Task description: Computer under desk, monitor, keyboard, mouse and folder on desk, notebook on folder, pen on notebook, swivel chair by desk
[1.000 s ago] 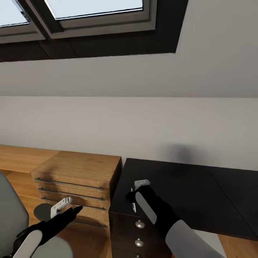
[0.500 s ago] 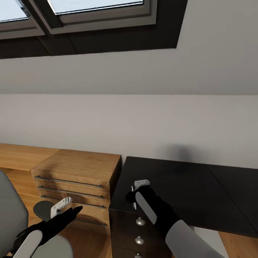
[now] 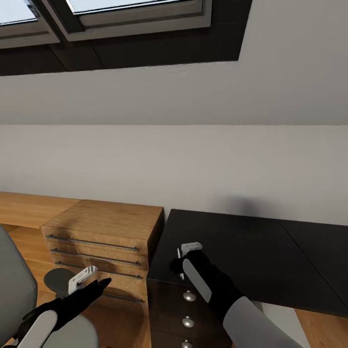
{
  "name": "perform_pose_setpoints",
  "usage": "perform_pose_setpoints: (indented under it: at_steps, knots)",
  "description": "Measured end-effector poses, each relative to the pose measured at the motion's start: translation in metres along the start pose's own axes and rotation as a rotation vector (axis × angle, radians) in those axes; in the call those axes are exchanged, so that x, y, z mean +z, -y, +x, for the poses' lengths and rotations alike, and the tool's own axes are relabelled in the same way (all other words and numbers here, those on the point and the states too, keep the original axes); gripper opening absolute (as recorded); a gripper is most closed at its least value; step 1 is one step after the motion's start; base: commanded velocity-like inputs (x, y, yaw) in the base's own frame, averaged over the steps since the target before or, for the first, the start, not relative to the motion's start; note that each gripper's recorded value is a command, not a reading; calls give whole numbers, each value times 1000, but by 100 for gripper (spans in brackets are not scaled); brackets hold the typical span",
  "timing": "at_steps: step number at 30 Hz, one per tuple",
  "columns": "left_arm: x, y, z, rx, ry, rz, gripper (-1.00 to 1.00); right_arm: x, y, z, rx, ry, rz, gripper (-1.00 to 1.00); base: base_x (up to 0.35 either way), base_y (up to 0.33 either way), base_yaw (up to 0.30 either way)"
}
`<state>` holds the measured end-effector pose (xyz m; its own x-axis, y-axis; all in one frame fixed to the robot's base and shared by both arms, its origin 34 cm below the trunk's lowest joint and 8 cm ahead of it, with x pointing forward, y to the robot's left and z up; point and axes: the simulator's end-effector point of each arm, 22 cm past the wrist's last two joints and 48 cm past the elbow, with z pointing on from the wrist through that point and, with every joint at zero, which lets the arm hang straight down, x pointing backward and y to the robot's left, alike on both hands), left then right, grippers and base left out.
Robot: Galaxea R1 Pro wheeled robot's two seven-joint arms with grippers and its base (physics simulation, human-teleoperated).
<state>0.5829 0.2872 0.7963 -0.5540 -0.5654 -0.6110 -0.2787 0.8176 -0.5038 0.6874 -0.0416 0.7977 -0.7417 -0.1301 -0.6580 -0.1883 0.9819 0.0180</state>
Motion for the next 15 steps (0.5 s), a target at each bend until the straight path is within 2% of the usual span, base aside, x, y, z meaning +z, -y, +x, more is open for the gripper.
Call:
perform_pose_setpoints:
  at_steps: [15]
  knots:
    - [14,-14,16,0,0,-2,100,18,0,18,0,0,1,100,0,0,0]
